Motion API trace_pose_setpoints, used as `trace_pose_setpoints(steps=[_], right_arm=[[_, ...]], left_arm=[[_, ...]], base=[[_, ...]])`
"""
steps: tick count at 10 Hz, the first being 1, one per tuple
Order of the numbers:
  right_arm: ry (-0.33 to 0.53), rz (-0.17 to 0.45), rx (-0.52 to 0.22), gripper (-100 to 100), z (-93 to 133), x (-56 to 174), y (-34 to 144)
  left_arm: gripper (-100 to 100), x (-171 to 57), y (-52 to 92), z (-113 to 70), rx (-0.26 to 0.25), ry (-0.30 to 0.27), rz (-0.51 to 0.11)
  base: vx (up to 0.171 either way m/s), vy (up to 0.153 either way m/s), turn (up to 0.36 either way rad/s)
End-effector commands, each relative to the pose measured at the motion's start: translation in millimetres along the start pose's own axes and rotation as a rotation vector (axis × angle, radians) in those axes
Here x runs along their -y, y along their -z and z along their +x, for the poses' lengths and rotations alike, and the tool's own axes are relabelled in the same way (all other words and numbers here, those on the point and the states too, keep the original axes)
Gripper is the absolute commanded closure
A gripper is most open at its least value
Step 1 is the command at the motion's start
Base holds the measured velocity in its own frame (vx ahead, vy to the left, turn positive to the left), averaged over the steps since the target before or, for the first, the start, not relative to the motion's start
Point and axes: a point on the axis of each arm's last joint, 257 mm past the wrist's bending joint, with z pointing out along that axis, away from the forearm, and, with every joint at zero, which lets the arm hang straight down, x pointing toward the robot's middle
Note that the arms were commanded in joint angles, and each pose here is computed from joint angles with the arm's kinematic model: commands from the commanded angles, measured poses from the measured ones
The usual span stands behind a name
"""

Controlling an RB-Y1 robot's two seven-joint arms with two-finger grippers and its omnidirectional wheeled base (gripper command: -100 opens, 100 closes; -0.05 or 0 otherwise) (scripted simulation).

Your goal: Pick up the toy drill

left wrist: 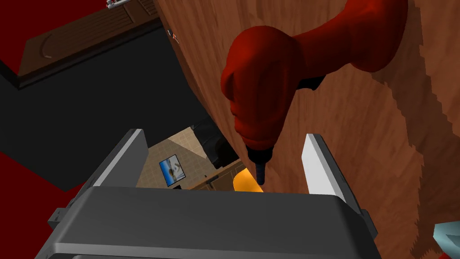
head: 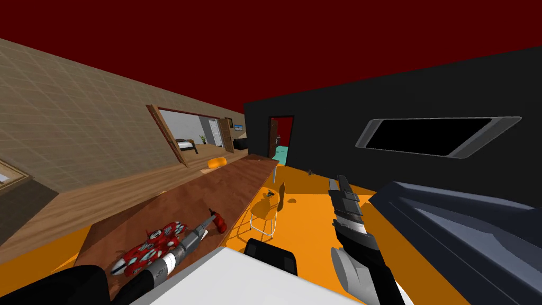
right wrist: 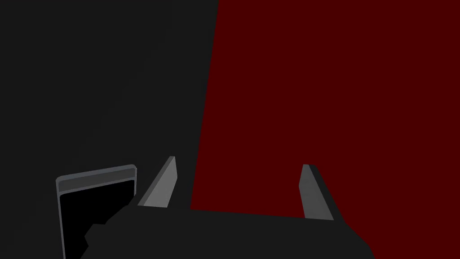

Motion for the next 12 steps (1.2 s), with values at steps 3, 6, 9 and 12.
trace_pose_setpoints(steps=[3,6,9,12], right_arm=[[0.0,0.0,0.0,0,0.0,0.0,0.0],[0.0,0.0,0.0,0,0.0,0.0,0.0],[0.0,0.0,0.0,0,0.1,0.0,0.0],[0.0,0.0,0.0,0,0.0,0.0,0.0]], left_arm=[[-100,-30.8,16.2,-6.4,-0.024,-0.044,-0.069],[-100,-28.1,7.2,-30.1,-0.01,-0.068,-0.039],[-100,-39.9,7.1,-42.8,-0.006,-0.062,-0.056],[-100,-43.2,1.3,-64.1,0.002,-0.074,-0.046]], base=[[0.078,0.066,-0.206],[-0.002,-0.037,-0.025],[-0.011,-0.062,-0.013],[-0.011,-0.049,-0.021]])
